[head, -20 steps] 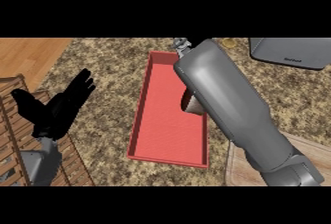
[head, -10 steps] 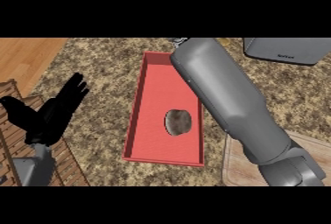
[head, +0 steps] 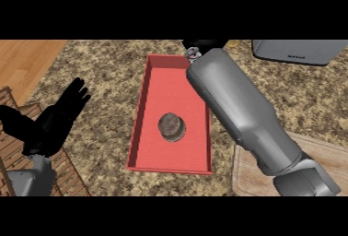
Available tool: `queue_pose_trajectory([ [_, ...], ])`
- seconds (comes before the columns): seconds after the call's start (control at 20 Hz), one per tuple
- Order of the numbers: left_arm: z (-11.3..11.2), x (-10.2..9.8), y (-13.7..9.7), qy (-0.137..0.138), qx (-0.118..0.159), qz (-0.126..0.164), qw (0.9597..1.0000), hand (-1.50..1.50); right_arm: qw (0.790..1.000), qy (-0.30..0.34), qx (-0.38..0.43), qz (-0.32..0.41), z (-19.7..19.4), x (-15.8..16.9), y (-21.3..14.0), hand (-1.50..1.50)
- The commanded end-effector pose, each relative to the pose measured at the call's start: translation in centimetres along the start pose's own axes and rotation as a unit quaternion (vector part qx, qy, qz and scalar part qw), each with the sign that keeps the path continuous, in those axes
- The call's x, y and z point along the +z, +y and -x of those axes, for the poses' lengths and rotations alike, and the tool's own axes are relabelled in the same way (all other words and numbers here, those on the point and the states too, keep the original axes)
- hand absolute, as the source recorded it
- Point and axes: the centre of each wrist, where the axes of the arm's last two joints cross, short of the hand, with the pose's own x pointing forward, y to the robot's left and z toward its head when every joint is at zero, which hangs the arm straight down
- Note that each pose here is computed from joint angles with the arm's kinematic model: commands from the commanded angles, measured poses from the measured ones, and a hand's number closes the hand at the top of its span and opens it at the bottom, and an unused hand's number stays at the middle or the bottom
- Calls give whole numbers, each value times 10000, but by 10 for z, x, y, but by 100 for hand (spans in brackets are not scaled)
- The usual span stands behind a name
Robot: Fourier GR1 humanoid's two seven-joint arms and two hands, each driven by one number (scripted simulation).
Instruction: Pick the cupcake from the cutting board and place it in the cardboard box
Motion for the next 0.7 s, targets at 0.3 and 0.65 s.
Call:
queue_pose_trajectory([
  [0.3,-3,-1,7,9,8,-68,10000,0,9722,1831,-586,-1340,37,-2,71,-150],
  [0.65,1,4,-2,-19,-16,-75,10000,0,9747,1245,-1679,-791,30,25,59,-150],
])
